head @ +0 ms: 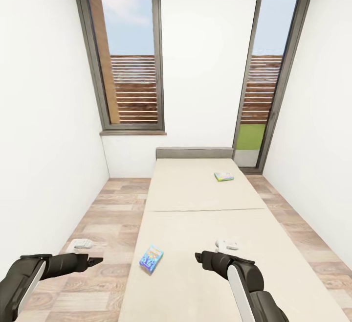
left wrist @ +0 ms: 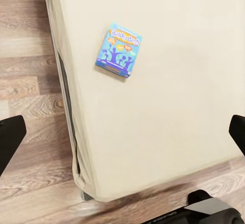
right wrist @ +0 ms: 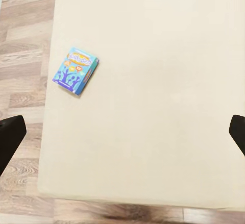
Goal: Put all the toys in the child's room - the three board games (two on the bed and one on the table), the two jigsaw puzzles on the table, and the tennis ball on the table - inside the toy box on the table in the child's room.
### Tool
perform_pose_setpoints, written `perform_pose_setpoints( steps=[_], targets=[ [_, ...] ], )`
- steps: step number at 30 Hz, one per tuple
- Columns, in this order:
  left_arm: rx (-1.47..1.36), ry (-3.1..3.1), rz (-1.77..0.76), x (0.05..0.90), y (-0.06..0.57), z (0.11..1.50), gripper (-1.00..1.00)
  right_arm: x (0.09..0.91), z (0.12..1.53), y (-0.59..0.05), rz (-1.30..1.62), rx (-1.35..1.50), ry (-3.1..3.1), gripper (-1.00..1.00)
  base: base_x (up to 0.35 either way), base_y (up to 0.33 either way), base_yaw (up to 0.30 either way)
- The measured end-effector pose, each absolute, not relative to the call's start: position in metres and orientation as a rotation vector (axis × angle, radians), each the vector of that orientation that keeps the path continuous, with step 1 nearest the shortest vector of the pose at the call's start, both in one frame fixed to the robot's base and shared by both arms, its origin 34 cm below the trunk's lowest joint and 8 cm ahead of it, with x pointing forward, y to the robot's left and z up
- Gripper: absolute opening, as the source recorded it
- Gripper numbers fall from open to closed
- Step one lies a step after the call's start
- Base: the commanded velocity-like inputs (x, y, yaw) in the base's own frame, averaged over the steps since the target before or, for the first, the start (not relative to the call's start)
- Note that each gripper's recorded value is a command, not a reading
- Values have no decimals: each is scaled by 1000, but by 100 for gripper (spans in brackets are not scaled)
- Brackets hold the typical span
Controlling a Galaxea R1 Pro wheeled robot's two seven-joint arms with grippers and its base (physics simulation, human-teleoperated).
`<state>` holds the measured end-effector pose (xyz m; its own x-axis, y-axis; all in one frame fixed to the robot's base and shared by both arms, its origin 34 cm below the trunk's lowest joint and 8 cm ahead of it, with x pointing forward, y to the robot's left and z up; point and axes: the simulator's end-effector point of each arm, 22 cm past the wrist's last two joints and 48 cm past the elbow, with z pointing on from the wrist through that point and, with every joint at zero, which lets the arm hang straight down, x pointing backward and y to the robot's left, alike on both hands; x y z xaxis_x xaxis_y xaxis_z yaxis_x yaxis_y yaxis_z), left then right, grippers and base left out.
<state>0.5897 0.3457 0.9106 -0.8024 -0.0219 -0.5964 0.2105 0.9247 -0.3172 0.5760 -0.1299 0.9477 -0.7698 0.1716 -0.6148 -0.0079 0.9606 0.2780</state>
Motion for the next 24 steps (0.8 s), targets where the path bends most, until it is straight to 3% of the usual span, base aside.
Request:
perform_pose_setpoints(
  steps=[9,24],
  targets=[
    [131,2462,-496,589,346,910,100,576,948,-130,348,115,2428,100,107,42,-1],
    [132,2461,-495,589,346,910,100,576,945,-117,345,69,2421,100,10,4,0]
  ],
)
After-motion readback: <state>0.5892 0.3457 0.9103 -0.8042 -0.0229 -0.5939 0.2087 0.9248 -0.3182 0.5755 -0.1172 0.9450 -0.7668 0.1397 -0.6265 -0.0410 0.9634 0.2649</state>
